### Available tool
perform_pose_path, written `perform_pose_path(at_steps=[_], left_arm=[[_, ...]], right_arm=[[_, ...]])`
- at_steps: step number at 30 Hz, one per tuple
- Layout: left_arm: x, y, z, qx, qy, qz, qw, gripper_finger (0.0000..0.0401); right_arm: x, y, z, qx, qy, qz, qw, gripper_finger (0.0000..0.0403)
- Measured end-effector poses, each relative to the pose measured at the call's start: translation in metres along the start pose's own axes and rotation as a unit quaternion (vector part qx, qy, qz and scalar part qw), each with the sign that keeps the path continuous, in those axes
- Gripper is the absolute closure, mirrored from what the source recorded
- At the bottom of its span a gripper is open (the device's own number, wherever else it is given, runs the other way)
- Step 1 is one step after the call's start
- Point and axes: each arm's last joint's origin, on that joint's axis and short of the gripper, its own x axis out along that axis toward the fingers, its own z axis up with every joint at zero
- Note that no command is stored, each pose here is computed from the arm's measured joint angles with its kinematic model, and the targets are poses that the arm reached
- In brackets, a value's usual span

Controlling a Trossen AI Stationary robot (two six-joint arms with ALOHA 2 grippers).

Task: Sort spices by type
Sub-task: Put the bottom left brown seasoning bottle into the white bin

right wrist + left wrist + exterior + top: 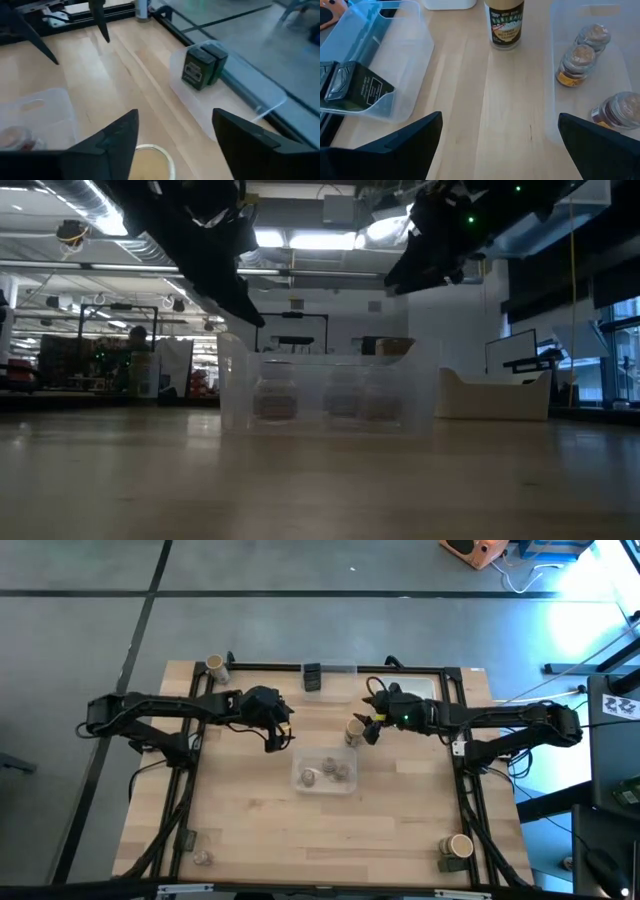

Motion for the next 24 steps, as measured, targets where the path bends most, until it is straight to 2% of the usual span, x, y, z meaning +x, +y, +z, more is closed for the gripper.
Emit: perform_pose_path(at_steps=[5, 10, 24], left_arm=[[0.000, 0.000, 0.000, 0.001, 0.000, 0.000, 1.000, 0.0022], [0.000, 0.000, 0.001, 0.008, -0.003, 0.001, 1.000, 0.0022], [0.000, 0.000, 0.002, 0.007, -0.008, 0.002, 1.000, 0.0022]], right_arm=[[0.009, -0.002, -0.003, 0.036, 0.015, 0.012, 0.999, 0.0069], [0.020, 0.004, -0.004, 0.017, 0.051, 0.060, 0.997, 0.0009], [0.051, 0.010, -0.032, -0.003, 0.130, 0.044, 0.990, 0.0044]])
